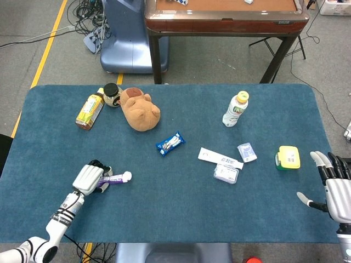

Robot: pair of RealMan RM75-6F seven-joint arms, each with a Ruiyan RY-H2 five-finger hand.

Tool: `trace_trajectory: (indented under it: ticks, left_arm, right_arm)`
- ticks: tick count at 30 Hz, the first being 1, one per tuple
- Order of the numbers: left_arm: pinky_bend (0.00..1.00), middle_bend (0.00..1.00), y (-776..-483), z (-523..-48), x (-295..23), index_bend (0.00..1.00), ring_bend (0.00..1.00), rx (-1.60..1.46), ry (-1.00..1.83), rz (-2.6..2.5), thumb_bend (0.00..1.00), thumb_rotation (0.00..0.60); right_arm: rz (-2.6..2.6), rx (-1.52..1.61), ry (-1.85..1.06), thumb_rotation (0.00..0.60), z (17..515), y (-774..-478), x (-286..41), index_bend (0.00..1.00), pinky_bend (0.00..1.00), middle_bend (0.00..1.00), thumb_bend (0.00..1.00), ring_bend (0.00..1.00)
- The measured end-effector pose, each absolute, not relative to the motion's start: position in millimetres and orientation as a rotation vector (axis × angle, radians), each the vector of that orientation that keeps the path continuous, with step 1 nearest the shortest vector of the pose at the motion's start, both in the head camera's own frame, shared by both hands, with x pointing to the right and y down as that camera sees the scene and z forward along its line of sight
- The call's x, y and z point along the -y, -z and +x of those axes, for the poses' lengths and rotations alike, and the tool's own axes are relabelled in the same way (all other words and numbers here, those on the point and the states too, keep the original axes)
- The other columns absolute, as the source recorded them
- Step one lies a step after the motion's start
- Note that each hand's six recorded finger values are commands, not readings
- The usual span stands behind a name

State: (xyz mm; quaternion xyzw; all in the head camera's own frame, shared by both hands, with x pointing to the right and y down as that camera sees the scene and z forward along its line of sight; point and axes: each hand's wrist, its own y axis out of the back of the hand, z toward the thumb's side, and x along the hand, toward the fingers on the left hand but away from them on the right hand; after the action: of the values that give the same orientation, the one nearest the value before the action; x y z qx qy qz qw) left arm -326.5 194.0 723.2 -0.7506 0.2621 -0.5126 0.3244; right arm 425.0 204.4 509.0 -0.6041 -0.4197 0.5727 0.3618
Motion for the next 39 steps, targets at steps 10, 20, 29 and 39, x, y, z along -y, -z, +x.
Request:
trace_trajectory:
  ticks: [10, 20, 29, 39]
  left_arm:
    - [0.27, 0.6, -701.7, -308.0, -169.5, 0.55, 0.4, -0.734, 1.146, -2.046, 0.53, 0.6]
    - [0.3, 0.62, -667.0, -270.8, -147.7, 0.55, 0.42, -0.752, 0.948, -2.139, 0.54, 0.6]
    - [0.33, 0.65, -640.4, -243.1, -128.8, 0.56, 0.44, -0.774, 0.874, -2.205, 0.55, 0.6]
    - [0.33, 0.66, -631.6, -231.0, -113.9, 0.56, 0.44, -0.81, 0.907, -2.258, 0.55, 0.6]
  right_arm:
    - [-1.617, 1.03, -1.387, 0.6, 401.3, -507.6, -192.0, 0.04, 0.0, 0.15, 0.04, 0.01]
    - [-1.762, 0.869, -1.177, 0.6, 337.6, -507.5, -166.1, 0.14, 0.0, 0.18, 0.07, 0.01]
    - [-1.905, 0.684, -0.936, 0.6, 250.9, -519.7, -149.6, 0.28, 0.0, 0.18, 0.07, 0.01]
    - [-1.937, 0.57, -0.711, 0.6, 160.5, -530.1, -138.4, 0.29, 0.0, 0.16, 0.07, 0.0]
